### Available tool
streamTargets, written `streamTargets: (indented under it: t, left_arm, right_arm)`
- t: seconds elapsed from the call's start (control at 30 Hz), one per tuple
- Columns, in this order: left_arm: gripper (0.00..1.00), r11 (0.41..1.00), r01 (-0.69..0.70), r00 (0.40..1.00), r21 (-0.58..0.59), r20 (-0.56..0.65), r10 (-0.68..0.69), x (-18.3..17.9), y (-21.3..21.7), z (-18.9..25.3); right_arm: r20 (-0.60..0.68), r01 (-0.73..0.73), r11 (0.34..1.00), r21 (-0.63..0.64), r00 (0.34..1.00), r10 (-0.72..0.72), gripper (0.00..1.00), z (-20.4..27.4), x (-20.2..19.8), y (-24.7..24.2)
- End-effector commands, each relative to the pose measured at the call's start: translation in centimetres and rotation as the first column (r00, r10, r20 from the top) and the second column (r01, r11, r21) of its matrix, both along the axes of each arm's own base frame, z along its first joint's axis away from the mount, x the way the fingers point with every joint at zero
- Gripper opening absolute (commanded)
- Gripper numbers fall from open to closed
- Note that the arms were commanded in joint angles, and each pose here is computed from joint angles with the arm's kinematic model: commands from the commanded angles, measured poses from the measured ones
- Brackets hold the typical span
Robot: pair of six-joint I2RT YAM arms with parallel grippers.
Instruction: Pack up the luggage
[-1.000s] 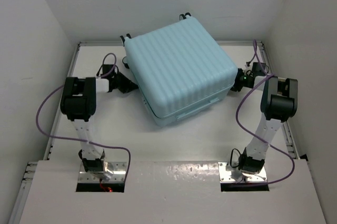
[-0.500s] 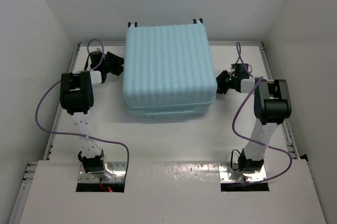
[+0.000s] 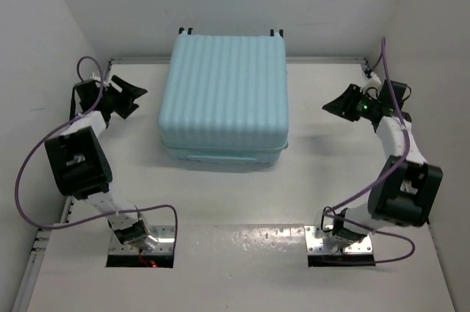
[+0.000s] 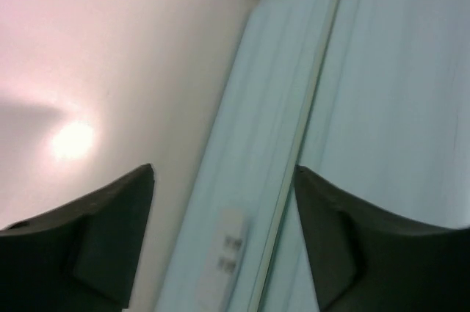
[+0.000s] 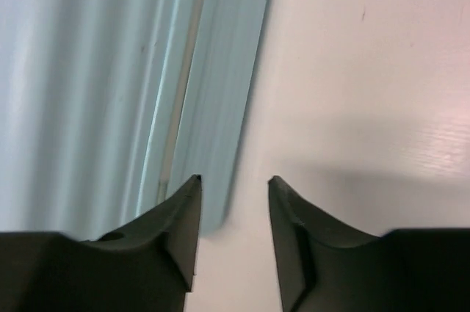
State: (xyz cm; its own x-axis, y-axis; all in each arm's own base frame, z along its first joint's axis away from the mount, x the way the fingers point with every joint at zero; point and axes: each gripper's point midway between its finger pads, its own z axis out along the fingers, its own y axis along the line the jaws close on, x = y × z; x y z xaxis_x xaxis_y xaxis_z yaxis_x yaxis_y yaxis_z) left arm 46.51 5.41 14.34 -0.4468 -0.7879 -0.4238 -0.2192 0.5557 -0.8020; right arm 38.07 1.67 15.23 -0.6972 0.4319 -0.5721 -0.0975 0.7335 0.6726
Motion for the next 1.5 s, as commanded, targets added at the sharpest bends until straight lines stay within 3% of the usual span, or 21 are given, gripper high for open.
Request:
streamTargets:
  t: [0.0, 0.1, 0.17, 0.27, 0.37, 0.43, 0.53, 0.6, 0.7, 0.83, 1.03, 1.13, 1.2, 1.47]
  left_arm:
    - [0.82, 0.967, 0.164, 0.986, 0.195, 0.005, -0.168, -4.4, -1.5, 1.2]
    - [0.90, 0.925, 0.181, 0.982, 0.335, -0.012, -0.188, -7.3, -1.5, 1.8]
    - [0.92, 0.900, 0.206, 0.976, 0.385, -0.009, -0.219, -9.5, -2.8, 1.5]
    - [0.81, 0.921, 0.217, 0.976, 0.325, -0.046, -0.213, -11.9, -3.8, -0.6]
    - [0.74, 0.950, 0.248, 0.968, 0.191, -0.096, -0.233, -13.8, -5.7, -2.8]
    - [0.74, 0.961, 0.237, 0.967, 0.141, -0.133, -0.218, -14.8, -6.2, -4.3]
    - [0.74, 0.962, 0.237, 0.966, 0.138, -0.137, -0.219, -15.0, -6.3, -4.8]
    - [0.74, 0.959, 0.242, 0.965, 0.145, -0.136, -0.223, -15.0, -6.2, -4.9]
    - [0.74, 0.960, 0.250, 0.961, 0.128, -0.149, -0.231, -15.1, -6.4, -5.4]
    - [0.75, 0.958, 0.256, 0.959, 0.129, -0.156, -0.235, -15.1, -6.4, -5.7]
    - [0.76, 0.956, 0.281, 0.942, 0.087, -0.214, -0.258, -16.0, -7.3, -6.8]
    - [0.76, 0.959, 0.277, 0.938, 0.064, -0.236, -0.255, -16.9, -7.6, -7.6]
    - [0.76, 0.959, 0.276, 0.939, 0.068, -0.231, -0.254, -17.2, -7.7, -7.5]
    - [0.76, 0.960, 0.272, 0.938, 0.070, -0.241, -0.248, -16.8, -7.4, -7.8]
  right_arm:
    - [0.101, -0.276, 0.950, -0.144, 0.951, 0.291, 0.43, -1.2, -5.3, 2.5]
    - [0.188, -0.337, 0.898, -0.283, 0.899, 0.396, 0.53, -2.3, -7.8, 3.6]
    - [0.192, -0.352, 0.884, -0.307, 0.887, 0.420, 0.58, -3.9, -9.3, 4.4]
    - [0.200, -0.339, 0.876, -0.341, 0.885, 0.421, 0.60, -5.5, -9.9, 4.5]
    - [0.239, -0.351, 0.851, -0.391, 0.854, 0.462, 0.39, -5.8, -10.7, 4.9]
    - [0.295, -0.355, 0.811, -0.465, 0.802, 0.520, 0.32, -5.8, -10.5, 5.0]
    - [0.351, -0.390, 0.777, -0.494, 0.728, 0.589, 0.31, -5.7, -10.4, 6.0]
    - [0.418, -0.454, 0.740, -0.496, 0.622, 0.662, 0.36, -4.2, -10.8, 7.4]
    - [0.416, -0.574, 0.702, -0.422, 0.566, 0.712, 0.46, -4.0, -12.2, 9.3]
    - [0.447, -0.578, 0.640, -0.507, 0.458, 0.768, 0.48, -4.8, -12.1, 10.4]
    - [0.476, -0.488, 0.627, -0.607, 0.409, 0.779, 0.51, -5.3, -10.2, 10.7]
    - [0.486, -0.434, 0.622, -0.652, 0.391, 0.781, 0.48, -5.5, -9.0, 10.9]
    - [0.491, -0.438, 0.642, -0.629, 0.417, 0.765, 0.46, -5.8, -8.7, 11.3]
    - [0.529, -0.468, 0.632, -0.618, 0.346, 0.775, 0.41, -4.1, -8.0, 12.8]
